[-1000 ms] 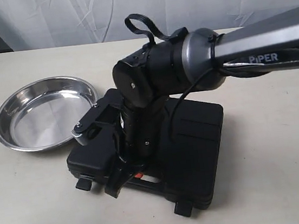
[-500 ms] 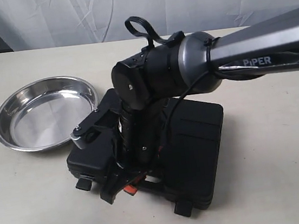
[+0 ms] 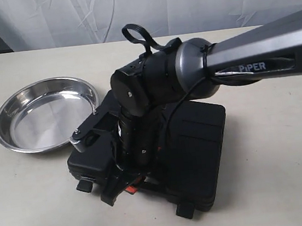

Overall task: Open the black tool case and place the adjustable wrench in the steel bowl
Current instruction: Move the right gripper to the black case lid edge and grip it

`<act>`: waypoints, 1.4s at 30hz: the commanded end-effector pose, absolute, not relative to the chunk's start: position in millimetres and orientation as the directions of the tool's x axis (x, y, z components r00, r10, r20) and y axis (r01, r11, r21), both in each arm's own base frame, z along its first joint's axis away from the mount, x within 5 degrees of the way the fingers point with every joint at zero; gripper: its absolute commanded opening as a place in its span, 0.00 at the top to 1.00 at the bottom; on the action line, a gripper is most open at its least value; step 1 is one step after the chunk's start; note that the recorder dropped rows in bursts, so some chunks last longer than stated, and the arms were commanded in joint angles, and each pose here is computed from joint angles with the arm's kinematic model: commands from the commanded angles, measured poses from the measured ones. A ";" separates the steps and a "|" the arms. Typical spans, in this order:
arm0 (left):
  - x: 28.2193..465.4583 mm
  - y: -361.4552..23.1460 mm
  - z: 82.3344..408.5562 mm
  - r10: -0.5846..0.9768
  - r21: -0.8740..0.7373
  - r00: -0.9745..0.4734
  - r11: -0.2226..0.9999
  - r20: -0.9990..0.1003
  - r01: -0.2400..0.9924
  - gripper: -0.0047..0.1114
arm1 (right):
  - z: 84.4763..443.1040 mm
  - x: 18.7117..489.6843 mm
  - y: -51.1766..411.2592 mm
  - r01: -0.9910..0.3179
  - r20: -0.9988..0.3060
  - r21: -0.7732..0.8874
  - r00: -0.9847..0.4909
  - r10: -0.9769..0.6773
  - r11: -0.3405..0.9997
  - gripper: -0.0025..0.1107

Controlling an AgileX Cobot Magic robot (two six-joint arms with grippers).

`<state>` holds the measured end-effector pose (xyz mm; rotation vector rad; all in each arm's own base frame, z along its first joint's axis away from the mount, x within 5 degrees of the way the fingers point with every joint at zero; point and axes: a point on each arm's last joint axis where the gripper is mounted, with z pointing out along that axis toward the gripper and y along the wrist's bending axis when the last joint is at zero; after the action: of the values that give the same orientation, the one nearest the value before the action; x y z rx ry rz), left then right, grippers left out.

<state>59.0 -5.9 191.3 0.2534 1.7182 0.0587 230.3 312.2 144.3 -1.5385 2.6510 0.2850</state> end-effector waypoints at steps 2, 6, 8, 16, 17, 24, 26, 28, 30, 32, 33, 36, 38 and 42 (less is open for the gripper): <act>58.6 -5.9 193.2 0.196 0.180 -0.124 0.975 -0.973 0.132 0.96 | 135.6 232.6 311.2 -0.858 -0.124 0.115 -0.512 -0.850 0.500 0.61; 58.6 -5.9 193.2 0.196 0.180 -0.124 0.975 -0.973 0.132 0.96 | 135.6 232.7 311.3 -0.858 -0.126 0.115 -0.512 -0.850 0.500 0.78; 58.6 -5.9 193.2 0.196 0.180 -0.124 0.975 -0.973 0.132 0.96 | 135.6 232.6 311.2 -0.858 -0.124 0.115 -0.512 -0.850 0.500 0.93; 58.6 -5.9 193.2 0.196 0.180 -0.124 0.975 -0.973 0.132 0.96 | 156.1 230.1 309.2 -0.860 -0.157 0.118 -0.510 -0.846 0.497 0.99; 58.6 -5.9 193.2 0.196 0.180 -0.124 0.975 -0.973 0.132 0.96 | 161.3 229.5 308.6 -0.861 -0.166 0.117 -0.509 -0.844 0.496 0.99; 58.6 -5.9 193.2 0.196 0.180 -0.124 0.975 -0.973 0.132 0.96 | 184.0 226.9 306.1 -0.863 -0.218 0.116 -0.506 -0.835 0.493 0.99; 58.6 -5.9 193.2 0.196 0.180 -0.124 0.975 -0.973 0.132 0.96 | 183.9 226.5 305.7 -0.863 -0.212 0.117 -0.506 -0.836 0.492 0.99; 58.6 -5.9 193.2 0.196 0.180 -0.124 0.975 -0.973 0.132 0.96 | 180.4 225.4 305.8 -0.859 -0.191 0.130 -0.512 -0.837 0.496 0.99; 58.6 -5.9 193.2 0.196 0.180 -0.124 0.975 -0.973 0.132 0.96 | 173.2 224.0 307.2 -0.848 -0.164 0.159 -0.527 -0.834 0.505 0.99; 58.6 -5.9 193.2 0.196 0.180 -0.124 0.975 -0.973 0.132 0.96 | 165.1 223.0 308.7 -0.849 -0.142 0.179 -0.522 -0.841 0.497 0.99; 58.6 -5.9 193.2 0.196 0.180 -0.124 0.975 -0.973 0.132 0.96 | 161.2 223.0 309.4 -0.852 -0.135 0.184 -0.515 -0.846 0.489 0.99; 58.6 -5.9 193.2 0.196 0.180 -0.124 0.975 -0.973 0.132 0.96 | 150.0 223.4 310.1 -0.857 -0.108 0.188 -0.503 -0.858 0.479 0.99; 58.6 -5.9 193.2 0.196 0.180 -0.124 0.975 -0.973 0.132 0.96 | 145.8 223.6 310.3 -0.856 -0.097 0.190 -0.504 -0.859 0.481 0.99; 58.6 -5.9 193.2 0.196 0.180 -0.124 0.975 -0.973 0.132 0.96 | 145.1 223.7 310.4 -0.861 -0.099 0.189 -0.495 -0.863 0.472 0.99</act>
<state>59.0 -5.9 191.3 0.2534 1.7182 0.0587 223.6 311.0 146.6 -1.5781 2.6900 0.3254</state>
